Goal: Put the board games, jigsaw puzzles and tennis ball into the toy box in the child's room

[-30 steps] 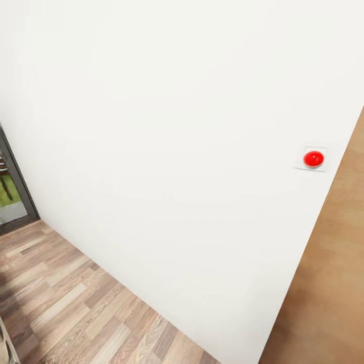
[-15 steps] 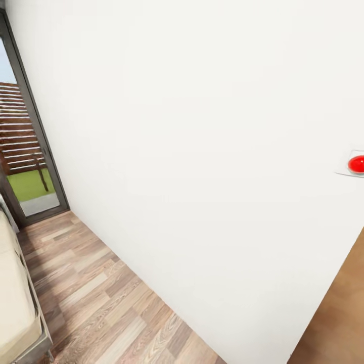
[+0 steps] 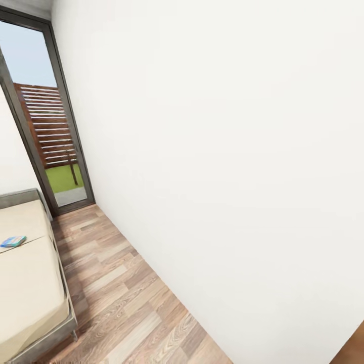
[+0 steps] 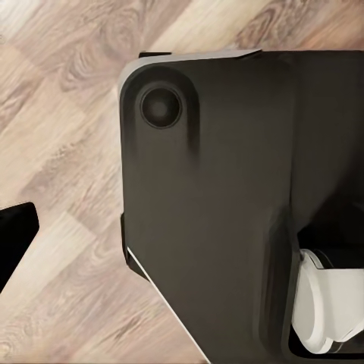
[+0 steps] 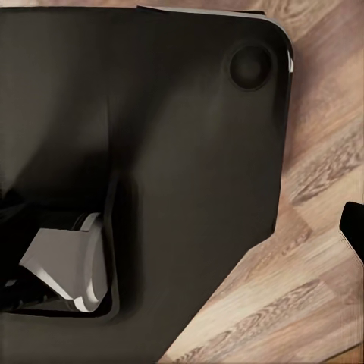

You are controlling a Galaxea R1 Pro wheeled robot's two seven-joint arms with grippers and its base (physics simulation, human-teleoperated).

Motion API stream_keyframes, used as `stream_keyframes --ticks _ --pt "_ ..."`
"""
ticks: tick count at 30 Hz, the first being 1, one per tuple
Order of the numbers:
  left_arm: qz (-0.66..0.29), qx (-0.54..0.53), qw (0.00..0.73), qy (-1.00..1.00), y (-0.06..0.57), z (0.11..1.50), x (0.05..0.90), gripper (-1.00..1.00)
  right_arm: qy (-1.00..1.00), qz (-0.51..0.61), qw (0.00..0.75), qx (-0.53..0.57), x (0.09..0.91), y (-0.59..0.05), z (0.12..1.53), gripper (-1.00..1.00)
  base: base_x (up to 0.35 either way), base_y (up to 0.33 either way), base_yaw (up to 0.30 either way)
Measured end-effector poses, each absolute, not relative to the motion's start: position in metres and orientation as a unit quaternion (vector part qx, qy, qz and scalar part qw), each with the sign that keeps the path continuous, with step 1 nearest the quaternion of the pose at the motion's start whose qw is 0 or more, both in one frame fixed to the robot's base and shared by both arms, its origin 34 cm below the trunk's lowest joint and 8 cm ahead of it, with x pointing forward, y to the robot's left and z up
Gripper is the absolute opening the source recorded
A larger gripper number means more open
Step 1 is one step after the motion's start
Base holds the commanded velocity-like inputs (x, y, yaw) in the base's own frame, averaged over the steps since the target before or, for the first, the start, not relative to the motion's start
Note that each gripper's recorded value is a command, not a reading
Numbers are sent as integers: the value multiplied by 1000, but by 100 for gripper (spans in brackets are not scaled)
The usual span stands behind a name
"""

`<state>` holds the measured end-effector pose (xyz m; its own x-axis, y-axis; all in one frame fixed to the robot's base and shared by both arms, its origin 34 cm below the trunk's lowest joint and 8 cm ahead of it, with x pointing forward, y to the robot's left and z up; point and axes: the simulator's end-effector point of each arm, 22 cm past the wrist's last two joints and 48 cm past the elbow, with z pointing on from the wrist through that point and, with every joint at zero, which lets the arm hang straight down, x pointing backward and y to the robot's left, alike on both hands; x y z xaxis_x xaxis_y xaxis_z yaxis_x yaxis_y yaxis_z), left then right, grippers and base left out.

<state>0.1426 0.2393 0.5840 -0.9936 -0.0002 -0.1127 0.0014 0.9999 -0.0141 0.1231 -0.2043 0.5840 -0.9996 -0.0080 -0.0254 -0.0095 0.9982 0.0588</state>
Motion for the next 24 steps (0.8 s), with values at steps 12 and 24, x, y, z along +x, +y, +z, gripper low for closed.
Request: stream_keyframes --ticks 12,24 --pt "-7 0 56 998 239 584 142 100 999 30 12 -4 123 -203 584 100 0 0 279" --pt "-7 0 56 998 239 584 143 100 999 30 12 -4 123 -204 584 100 0 0 279"
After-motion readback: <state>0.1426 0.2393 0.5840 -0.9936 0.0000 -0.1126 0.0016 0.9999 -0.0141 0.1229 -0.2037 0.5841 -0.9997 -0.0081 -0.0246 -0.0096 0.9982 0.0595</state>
